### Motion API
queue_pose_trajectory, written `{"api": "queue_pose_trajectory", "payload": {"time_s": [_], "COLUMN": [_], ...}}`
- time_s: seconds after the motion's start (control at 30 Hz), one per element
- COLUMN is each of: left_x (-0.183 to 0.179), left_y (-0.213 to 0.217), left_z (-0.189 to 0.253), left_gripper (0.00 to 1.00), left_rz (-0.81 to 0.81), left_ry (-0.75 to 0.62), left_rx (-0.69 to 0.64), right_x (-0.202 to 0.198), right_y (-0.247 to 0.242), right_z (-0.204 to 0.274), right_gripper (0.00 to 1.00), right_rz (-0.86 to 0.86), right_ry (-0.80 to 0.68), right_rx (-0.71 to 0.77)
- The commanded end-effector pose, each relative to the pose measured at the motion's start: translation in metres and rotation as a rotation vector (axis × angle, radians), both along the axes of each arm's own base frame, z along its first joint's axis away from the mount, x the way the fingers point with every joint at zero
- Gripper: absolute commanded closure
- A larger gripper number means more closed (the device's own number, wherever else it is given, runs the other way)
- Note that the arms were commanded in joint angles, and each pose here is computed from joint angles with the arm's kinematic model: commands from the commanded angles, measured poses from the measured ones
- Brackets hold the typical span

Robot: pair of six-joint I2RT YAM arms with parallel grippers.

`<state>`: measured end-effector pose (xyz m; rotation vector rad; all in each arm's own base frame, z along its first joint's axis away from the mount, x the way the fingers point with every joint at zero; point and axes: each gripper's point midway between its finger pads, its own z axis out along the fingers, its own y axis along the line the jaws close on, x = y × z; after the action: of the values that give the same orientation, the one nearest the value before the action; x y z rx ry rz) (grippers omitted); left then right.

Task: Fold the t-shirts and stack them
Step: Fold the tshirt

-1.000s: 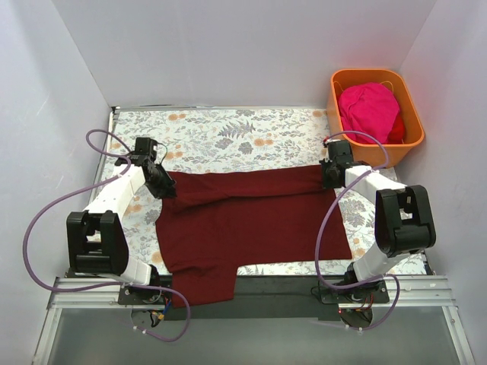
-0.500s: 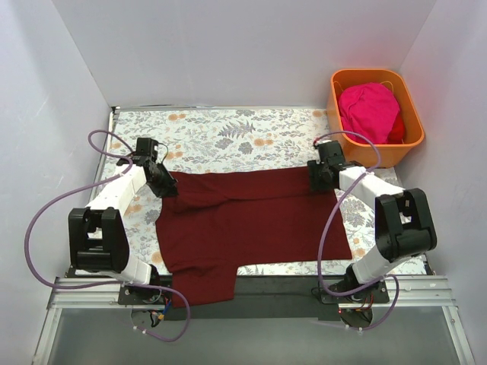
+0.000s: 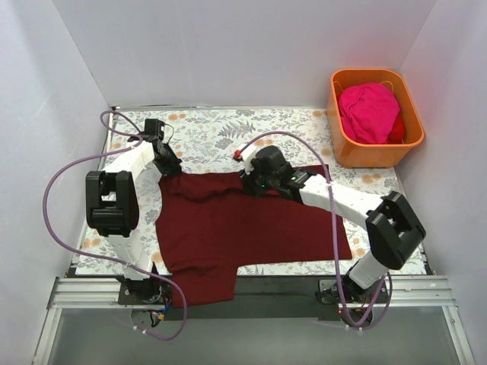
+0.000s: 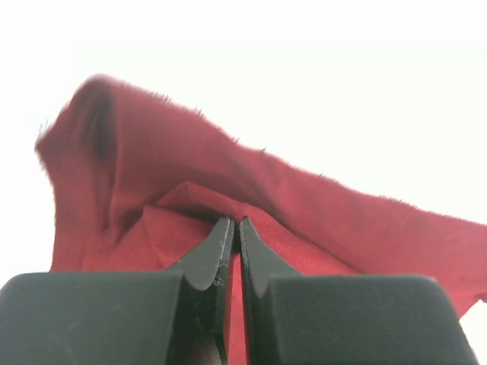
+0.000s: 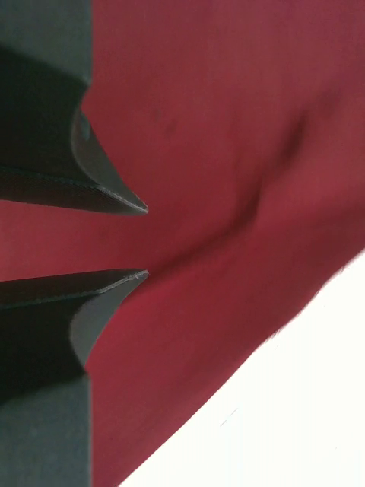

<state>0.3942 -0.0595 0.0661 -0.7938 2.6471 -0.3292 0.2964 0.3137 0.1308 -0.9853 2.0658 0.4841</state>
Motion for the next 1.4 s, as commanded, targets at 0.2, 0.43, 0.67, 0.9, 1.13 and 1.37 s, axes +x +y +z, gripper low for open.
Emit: {"api": "queue_pose_trajectory", "payload": {"time_s": [0.2, 0.43, 0.67, 0.9, 1.13, 1.37], "left_x": [0.038, 0.042, 0.039, 0.038, 0.034, 0.034], "left_y": [0.007, 0.011, 0.010, 0.009, 0.009, 0.006], "left_z": [-0.010, -0.026, -0.032, -0.033, -0.036, -0.036], "left_gripper": [1.00, 1.00, 1.00, 1.00, 1.00, 1.00], "left_rz": [-0.005, -0.013, -0.017, -0.019, -0.024, -0.029], "left_ry": [-0.054, -0.030, -0.021, -0.021, -0.014, -0.015], "left_rx": [0.038, 0.066, 0.062, 0.058, 0.054, 0.037], "right_x": [-0.021, -0.007, 0.010, 0.022, 0.028, 0.037], "right_y": [0.119, 0.160, 0.170, 0.175, 0.180, 0.178], "right_z": [-0.004, -0.022, -0.050, -0.063, -0.068, -0.075], "right_gripper": [0.66, 0.65, 0.65, 0.66, 0.66, 0.70], "right_rz": [0.352, 0.362, 0.316, 0.289, 0.268, 0.219], "right_ry": [-0.081, -0.138, -0.170, -0.178, -0.186, -0.195], "right_rx": [0.121, 0.104, 0.044, 0.022, 0.027, 0.003]}}
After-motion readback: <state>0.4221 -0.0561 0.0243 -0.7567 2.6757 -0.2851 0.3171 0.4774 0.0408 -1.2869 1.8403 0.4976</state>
